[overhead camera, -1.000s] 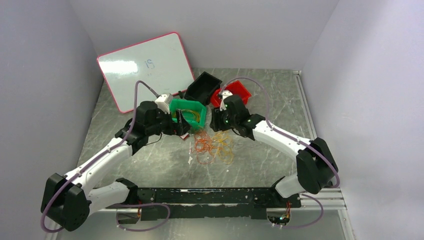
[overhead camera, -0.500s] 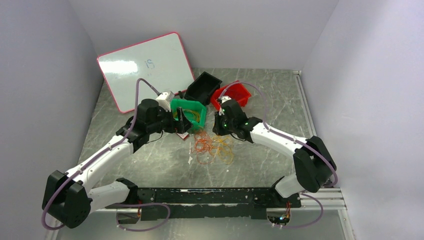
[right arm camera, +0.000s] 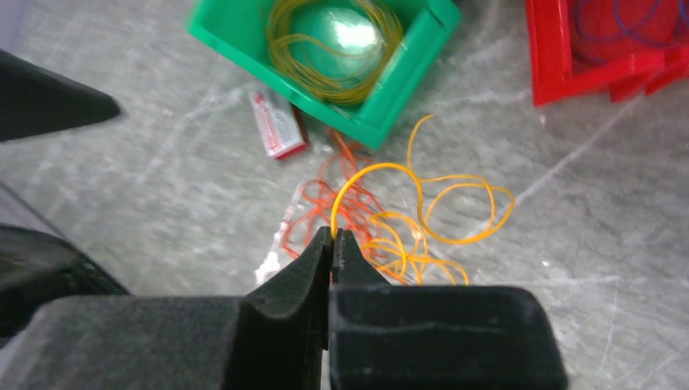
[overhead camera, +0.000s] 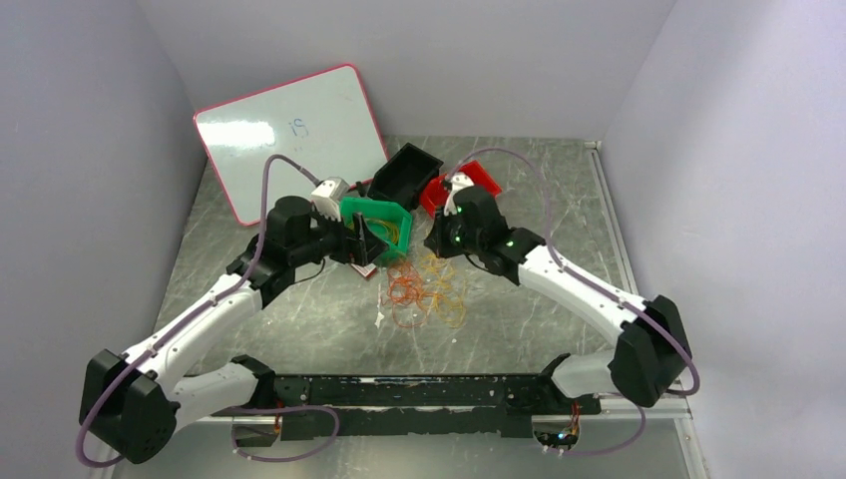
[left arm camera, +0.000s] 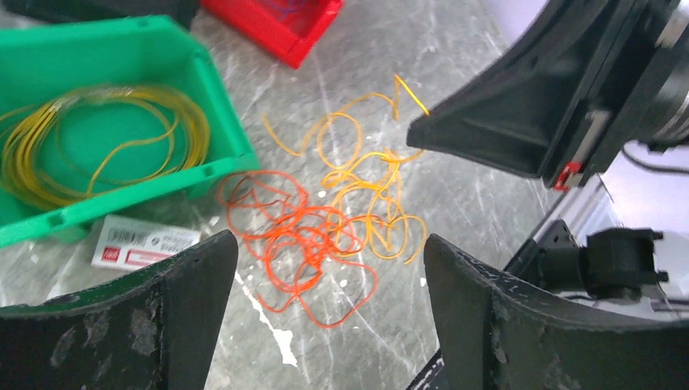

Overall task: Untangle the cables
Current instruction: Untie the cable.

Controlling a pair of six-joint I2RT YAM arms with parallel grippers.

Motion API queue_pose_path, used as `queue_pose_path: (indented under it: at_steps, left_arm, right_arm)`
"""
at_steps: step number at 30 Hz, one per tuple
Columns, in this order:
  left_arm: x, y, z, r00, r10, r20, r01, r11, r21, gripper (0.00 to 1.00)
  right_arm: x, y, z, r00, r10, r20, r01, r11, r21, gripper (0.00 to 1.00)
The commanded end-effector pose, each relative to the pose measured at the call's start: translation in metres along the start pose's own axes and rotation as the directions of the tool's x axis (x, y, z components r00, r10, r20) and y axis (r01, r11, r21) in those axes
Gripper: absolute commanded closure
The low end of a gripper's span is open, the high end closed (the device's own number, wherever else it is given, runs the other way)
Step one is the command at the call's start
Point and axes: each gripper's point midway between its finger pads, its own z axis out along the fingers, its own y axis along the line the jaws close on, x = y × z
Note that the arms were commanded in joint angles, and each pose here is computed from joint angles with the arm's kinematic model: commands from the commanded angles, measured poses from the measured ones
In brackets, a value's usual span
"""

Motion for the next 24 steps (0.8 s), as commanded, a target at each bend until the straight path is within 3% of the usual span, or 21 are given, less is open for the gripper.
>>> queue_pose_path:
  at_steps: [1, 8, 16, 24]
  left_arm:
    - [-0.036, -0.059, -0.010, 0.981, 0.160, 0.109, -0.178, 0.967, 0.183, 0.12]
    - [-0.053, -0.089, -0.018, 0.955, 0.211, 0.210, -0.257, 0.940, 0.225, 0.12]
    - [-0.063, -0.106, -0.015, 0.952, 0.205, 0.229, -0.263, 0.929, 0.260, 0.12]
    - [-0.077, -0.121, -0.012, 0.942, 0.200, 0.268, -0.276, 0.918, 0.284, 0.13]
  right_arm:
    - [-0.046, 0.036, -0.037, 0.997, 0.016, 0.071, -0.009, 0.994, -0.107, 1.00]
    - [-0.099, 0.057, -0.098, 0.973, 0.024, 0.228, 0.010, 0.989, -0.149, 1.00]
    - [-0.137, 0.064, -0.146, 0.931, -0.029, 0.365, 0.086, 0.986, -0.142, 0.96]
    - [-0.163, 0.079, -0.179, 0.877, -0.026, 0.480, 0.132, 0.973, -0.190, 1.00]
